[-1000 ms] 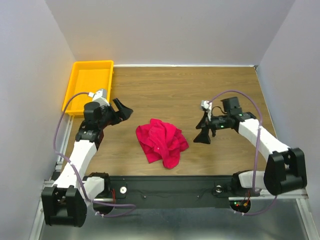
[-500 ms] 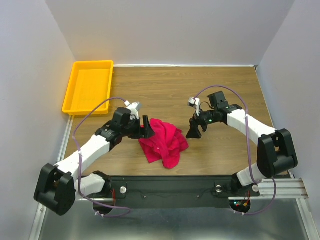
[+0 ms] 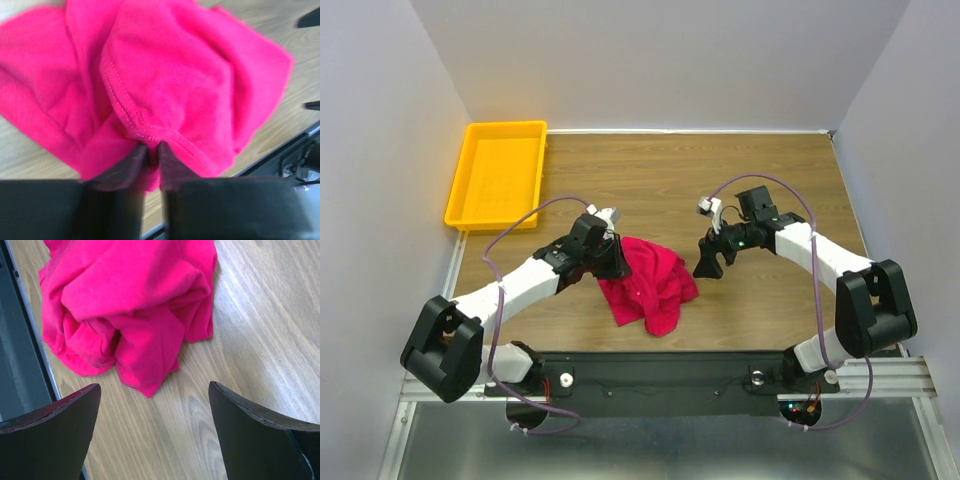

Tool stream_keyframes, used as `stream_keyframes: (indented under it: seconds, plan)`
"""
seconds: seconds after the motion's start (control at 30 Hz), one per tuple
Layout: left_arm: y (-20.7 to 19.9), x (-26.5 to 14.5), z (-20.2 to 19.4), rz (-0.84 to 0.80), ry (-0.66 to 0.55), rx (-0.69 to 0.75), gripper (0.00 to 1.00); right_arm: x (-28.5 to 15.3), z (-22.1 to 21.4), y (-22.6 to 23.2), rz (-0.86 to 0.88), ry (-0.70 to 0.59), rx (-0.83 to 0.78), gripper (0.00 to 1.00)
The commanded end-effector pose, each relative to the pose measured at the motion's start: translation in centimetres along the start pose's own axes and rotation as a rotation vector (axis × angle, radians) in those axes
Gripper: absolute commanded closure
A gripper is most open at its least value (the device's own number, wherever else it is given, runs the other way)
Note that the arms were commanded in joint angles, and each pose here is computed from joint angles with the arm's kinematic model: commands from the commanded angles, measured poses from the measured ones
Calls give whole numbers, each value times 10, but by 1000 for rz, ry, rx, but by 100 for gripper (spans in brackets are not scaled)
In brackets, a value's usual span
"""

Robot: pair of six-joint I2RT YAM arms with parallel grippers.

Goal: Fold and stack the t-shirts
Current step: Flatten the tshirt out

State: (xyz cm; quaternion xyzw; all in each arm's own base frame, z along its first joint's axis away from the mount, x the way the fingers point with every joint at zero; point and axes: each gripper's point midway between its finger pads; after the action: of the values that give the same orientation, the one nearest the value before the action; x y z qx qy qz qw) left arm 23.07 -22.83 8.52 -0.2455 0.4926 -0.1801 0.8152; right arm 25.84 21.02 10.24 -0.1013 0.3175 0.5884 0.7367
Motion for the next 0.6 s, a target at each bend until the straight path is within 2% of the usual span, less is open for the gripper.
stream_keyframes:
  seconds: [0.0, 0.03, 0.1, 0.33, 0.47, 0.57]
  plan:
    - [-46, -19, 42, -107, -140, 36, 84, -6, 14, -3, -39, -43, -55, 6]
    - [-53, -25, 47, -126, -157, 47, 94, -5, 14, -3, -40, -44, -56, 5]
    - [-59, -32, 52, -140, -173, 66, 99, -5, 13, -2, -34, -47, -56, 5]
    - [-88, -65, 67, -237, -240, 137, 100, 2, 16, 1, 17, -73, -38, 5]
    - [-91, -67, 69, -246, -245, 148, 100, 12, 15, 4, 84, -93, 13, 6]
    - [-97, -68, 70, -270, -242, 146, 100, 21, 14, 3, 129, -106, 69, 10]
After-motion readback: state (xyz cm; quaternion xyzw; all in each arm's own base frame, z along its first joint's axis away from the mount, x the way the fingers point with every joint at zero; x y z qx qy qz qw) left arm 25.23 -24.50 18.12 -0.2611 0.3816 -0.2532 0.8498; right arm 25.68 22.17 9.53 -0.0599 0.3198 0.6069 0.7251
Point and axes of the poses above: each gripper's point midway between its finger pads, its own x axis out along the fingers, its own y axis along the line the jaws close on, z = x × y, and after that the axes turned 10 degrees about -x, right-handed
